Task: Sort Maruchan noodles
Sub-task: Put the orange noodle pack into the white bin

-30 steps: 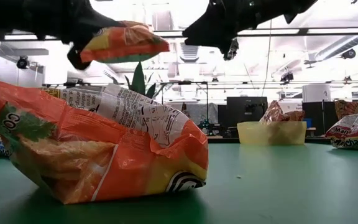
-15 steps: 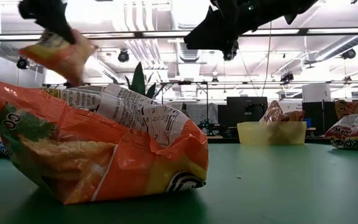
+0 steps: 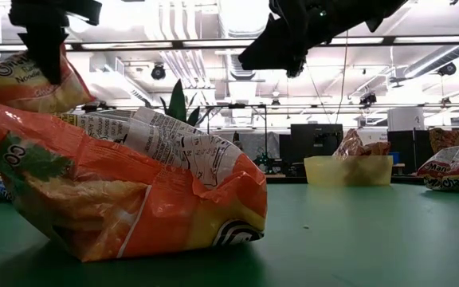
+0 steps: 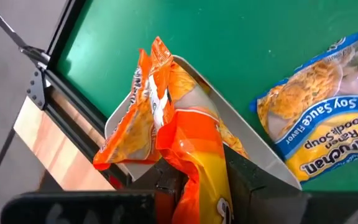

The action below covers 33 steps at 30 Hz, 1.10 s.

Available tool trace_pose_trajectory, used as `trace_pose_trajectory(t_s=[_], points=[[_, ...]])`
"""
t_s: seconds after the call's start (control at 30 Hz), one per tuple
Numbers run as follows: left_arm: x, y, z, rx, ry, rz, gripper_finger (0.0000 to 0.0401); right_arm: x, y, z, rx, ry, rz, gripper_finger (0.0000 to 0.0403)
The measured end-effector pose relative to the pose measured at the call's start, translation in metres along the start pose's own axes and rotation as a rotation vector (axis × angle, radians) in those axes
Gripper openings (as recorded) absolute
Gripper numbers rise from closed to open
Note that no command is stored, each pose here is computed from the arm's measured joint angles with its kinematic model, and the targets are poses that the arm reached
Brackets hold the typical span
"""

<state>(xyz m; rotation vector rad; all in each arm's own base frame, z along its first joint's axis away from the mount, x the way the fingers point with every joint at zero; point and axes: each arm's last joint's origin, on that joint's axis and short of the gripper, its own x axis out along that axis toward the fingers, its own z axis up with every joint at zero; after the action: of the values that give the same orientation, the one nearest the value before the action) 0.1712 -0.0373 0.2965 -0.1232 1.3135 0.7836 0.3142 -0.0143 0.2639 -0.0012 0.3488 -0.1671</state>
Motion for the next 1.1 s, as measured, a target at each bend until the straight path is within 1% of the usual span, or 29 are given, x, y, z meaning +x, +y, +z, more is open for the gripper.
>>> trace_pose_trajectory(t_s=[0.2, 0.33, 0.43, 0.6, 0.87, 1.0, 1.1], points=[[0.004, -0.005, 0.001, 0.016, 0.022, 0.011, 0.0050, 0.000, 0.000, 0.000, 0.002, 0.003, 0.000, 0.0154], [0.005, -0.005, 0.002, -0.040, 0.106, -0.037, 0.0050, 0.000, 0.000, 0.000, 0.002, 0.002, 0.000, 0.0158], [0.006, -0.004, 0.003, -0.092, 0.124, -0.044, 0.0050, 0.000, 0.000, 0.000, 0.002, 0.001, 0.000, 0.0157], [0.008, -0.001, 0.005, -0.127, 0.153, -0.054, 0.0050, 0.000, 0.000, 0.000, 0.002, 0.001, 0.000, 0.0151], [0.015, 0.001, 0.012, -0.123, 0.149, -0.077, 0.0050, 0.000, 0.000, 0.000, 0.000, 0.001, 0.000, 0.0157], [0.027, 0.001, 0.012, -0.104, 0.199, -0.092, 0.0050, 0.000, 0.000, 0.000, -0.001, 0.001, 0.000, 0.0160], [0.036, 0.001, 0.009, -0.092, 0.229, -0.084, 0.0050, 0.000, 0.000, 0.000, 0.001, 0.001, 0.000, 0.0158]])
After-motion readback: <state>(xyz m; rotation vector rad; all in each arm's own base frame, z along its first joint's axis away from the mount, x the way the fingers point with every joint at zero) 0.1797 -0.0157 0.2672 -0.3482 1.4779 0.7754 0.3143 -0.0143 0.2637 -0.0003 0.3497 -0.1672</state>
